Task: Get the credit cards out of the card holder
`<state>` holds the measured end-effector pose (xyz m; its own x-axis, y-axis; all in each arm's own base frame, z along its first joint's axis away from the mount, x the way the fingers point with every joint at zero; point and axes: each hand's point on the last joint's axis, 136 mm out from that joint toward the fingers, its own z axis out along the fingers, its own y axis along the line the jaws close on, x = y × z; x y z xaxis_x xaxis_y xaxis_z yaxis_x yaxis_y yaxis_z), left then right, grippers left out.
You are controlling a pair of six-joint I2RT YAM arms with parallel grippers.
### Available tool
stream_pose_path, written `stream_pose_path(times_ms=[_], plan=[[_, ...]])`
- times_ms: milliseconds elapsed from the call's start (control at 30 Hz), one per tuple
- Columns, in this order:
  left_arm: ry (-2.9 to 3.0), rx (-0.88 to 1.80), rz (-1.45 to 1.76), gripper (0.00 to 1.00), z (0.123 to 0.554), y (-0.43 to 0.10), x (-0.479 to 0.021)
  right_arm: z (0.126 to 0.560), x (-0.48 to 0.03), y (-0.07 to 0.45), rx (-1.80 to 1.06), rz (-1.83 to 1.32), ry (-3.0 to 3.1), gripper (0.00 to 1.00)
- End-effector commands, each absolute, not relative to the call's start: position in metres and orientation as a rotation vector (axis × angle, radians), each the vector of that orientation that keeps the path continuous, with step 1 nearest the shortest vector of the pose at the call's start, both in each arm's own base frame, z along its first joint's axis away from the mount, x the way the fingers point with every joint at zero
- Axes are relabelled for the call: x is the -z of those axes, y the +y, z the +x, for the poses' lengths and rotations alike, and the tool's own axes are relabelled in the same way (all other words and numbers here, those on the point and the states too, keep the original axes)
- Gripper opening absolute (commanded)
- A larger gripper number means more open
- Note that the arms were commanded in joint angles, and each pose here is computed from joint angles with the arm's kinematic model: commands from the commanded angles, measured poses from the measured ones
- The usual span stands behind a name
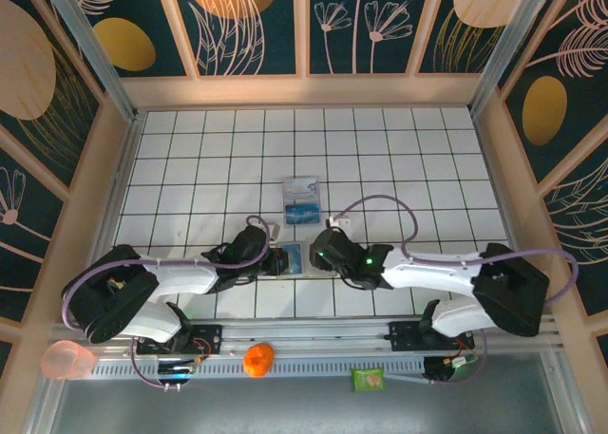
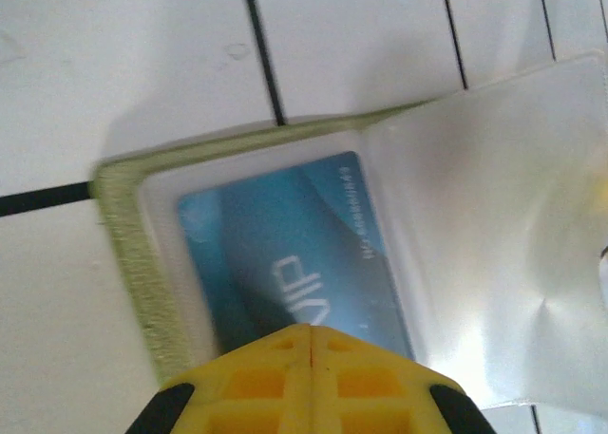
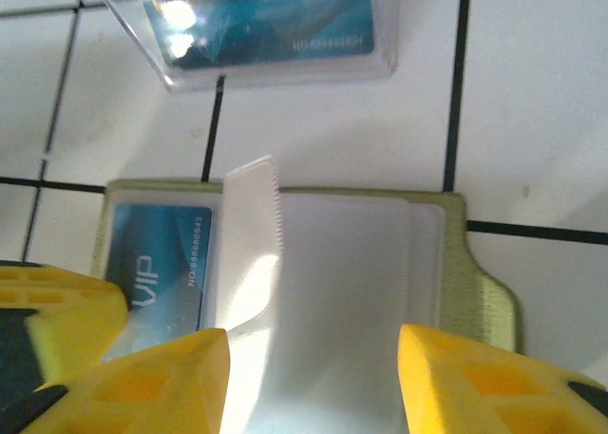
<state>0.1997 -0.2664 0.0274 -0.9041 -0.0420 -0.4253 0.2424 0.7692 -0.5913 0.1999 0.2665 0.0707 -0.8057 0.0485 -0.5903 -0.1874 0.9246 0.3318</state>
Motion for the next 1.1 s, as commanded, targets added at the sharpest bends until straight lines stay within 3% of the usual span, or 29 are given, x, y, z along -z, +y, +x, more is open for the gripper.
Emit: stream_pose_path(times_ms=[0,433,633,900,1067], plan=[[2.543,0.942,0.256,0.08,0.196,-0.284,-0.042,0.207,-0.082,0.251,-0.489,-0.007,2.4,0.5],[2.646,0.966,0.557,0.11,0.173,-0.353,-0.023,0.203,-0.092,0.22,-0.489,0.077,2.364,0.45],[2.702,0.923,0.579,0.14,0.171,-0.351,-0.001,0.2,-0.086,0.221,-0.507,0.072,2.381,0.44],[2.466,0.943,0.409,0.28,0.194,-0.333,-0.066,0.197,-0.101,0.257,-0.675,-0.111,2.366,0.42],[2.418,0.931,0.184,0.24,0.211,-0.289,-0.068,0.19,-0.112,0.293,-0.883,-0.281,2.384,0.33]])
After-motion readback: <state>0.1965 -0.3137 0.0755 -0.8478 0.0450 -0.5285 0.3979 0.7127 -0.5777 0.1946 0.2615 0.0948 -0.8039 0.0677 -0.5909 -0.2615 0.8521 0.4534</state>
